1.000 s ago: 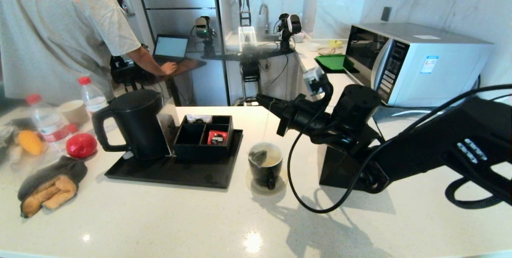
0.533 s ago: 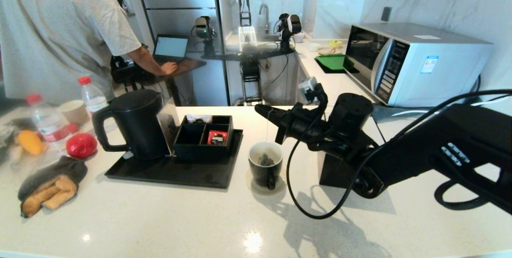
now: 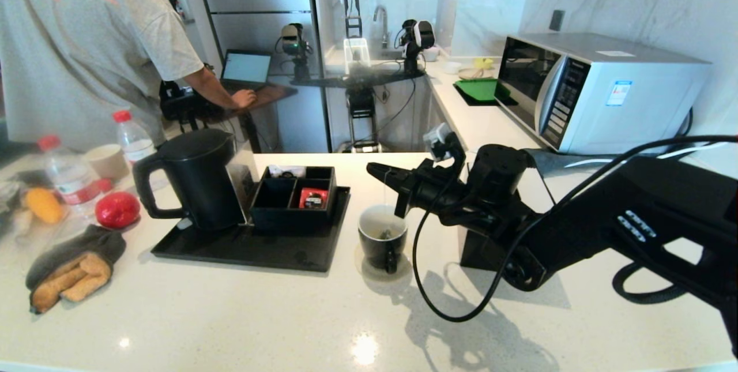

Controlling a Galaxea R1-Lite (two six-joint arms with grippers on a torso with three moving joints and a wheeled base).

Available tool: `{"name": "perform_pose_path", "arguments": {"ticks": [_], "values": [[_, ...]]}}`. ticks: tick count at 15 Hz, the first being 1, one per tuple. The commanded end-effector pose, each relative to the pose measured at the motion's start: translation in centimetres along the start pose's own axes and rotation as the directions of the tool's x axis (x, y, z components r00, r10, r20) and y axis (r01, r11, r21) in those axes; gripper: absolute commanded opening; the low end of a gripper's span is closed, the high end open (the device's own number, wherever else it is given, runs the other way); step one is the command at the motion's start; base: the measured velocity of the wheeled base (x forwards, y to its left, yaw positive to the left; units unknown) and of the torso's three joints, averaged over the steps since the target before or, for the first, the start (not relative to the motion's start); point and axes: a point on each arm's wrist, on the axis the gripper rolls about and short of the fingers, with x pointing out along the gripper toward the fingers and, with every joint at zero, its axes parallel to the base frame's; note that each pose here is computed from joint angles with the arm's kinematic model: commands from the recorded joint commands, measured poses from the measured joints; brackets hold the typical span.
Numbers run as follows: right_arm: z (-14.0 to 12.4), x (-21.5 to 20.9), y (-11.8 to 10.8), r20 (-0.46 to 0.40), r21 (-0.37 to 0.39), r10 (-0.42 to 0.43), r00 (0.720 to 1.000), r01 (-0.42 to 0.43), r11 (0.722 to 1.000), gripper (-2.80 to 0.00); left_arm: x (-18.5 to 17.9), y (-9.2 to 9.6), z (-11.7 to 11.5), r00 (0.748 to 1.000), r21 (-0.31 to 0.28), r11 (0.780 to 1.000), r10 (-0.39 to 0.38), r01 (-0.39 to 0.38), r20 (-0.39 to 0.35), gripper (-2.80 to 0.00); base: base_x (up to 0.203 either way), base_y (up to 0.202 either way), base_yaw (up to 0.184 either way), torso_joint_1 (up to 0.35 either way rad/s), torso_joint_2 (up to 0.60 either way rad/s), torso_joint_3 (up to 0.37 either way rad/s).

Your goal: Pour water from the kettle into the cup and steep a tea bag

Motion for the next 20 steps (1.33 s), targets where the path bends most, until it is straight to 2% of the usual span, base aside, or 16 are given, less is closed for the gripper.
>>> {"name": "perform_pose_path", "arguments": {"ticks": [1, 3, 5, 8, 11, 12, 13, 17, 20], "values": [[-0.1, 0.0, 0.4, -0.017, -0.014, -0.001, 1.0, 0.001, 1.0, -2.8, 0.0, 0.0, 0.0, 1.0, -0.001, 1.0, 0.001, -0.001, 0.0, -2.8, 0.0, 0.0, 0.0, 0.0, 0.0, 0.0], [0.0, 0.1, 1.1, -0.04, -0.017, -0.078, 0.996, 0.078, 0.997, -2.8, 0.0, 0.0, 0.0, 1.0, -0.001, 1.0, 0.0, 0.0, 0.0, -2.8, 0.0, 0.0, 0.0, 0.0, 0.0, 0.0], [0.3, 0.4, 1.9, -0.081, -0.008, -0.214, 0.973, 0.214, 0.977, -2.8, 0.0, 0.0, 0.0, 1.0, -0.001, 1.0, 0.001, -0.001, 0.0, -2.8, 0.0, 0.0, 0.0, 0.0, 0.0, 0.0], [0.5, 0.6, 2.8, -0.147, -0.02, -0.401, 0.904, 0.403, 0.915, -2.8, 0.0, 0.0, 0.0, 1.0, 0.0, 1.0, 0.001, -0.001, 0.0, -2.8, 0.0, 0.0, 0.0, 0.0, 0.0, 0.0], [0.7, 0.7, 3.9, -0.177, -0.041, -0.533, 0.828, 0.534, 0.844, -2.8, 0.0, 0.0, 0.0, 1.0, -0.001, 1.0, 0.001, -0.001, 0.0, -2.8, 0.0, 0.0, 0.0, 0.0, 0.0, 0.0], [0.6, 0.8, 4.2, -0.182, -0.047, -0.557, 0.81, 0.559, 0.828, -2.8, 0.0, 0.0, 0.0, 1.0, -0.001, 1.0, 0.001, -0.001, 0.0, -2.8, 0.0, 0.0, 0.0, 0.0, 0.0, 0.0], [0.4, 1.0, 4.7, -0.187, -0.05, -0.561, 0.806, 0.563, 0.825, -2.8, 0.0, 0.0, 0.0, 1.0, -0.001, 1.0, 0.001, -0.001, 0.0, -2.8, 0.0, 0.0, 0.0, 0.0, 0.0, 0.0], [-1.0, 1.8, 7.1, -0.222, -0.024, -0.514, 0.829, 0.522, 0.853, -2.8, 0.0, 0.0, 0.0, 1.0, -0.001, 1.0, 0.001, -0.001, 0.0, -2.8, 0.0, 0.0, 0.0, 0.0, 0.0, 0.0], [-1.1, 1.9, 7.4, -0.222, -0.025, -0.515, 0.828, 0.523, 0.852, -2.8, 0.0, 0.0, 0.0, 1.0, -0.001, 1.0, 0.0, 0.0, 0.0, -2.8, 0.0, 0.0, 0.0, 0.0, 0.0, 0.0]]}}
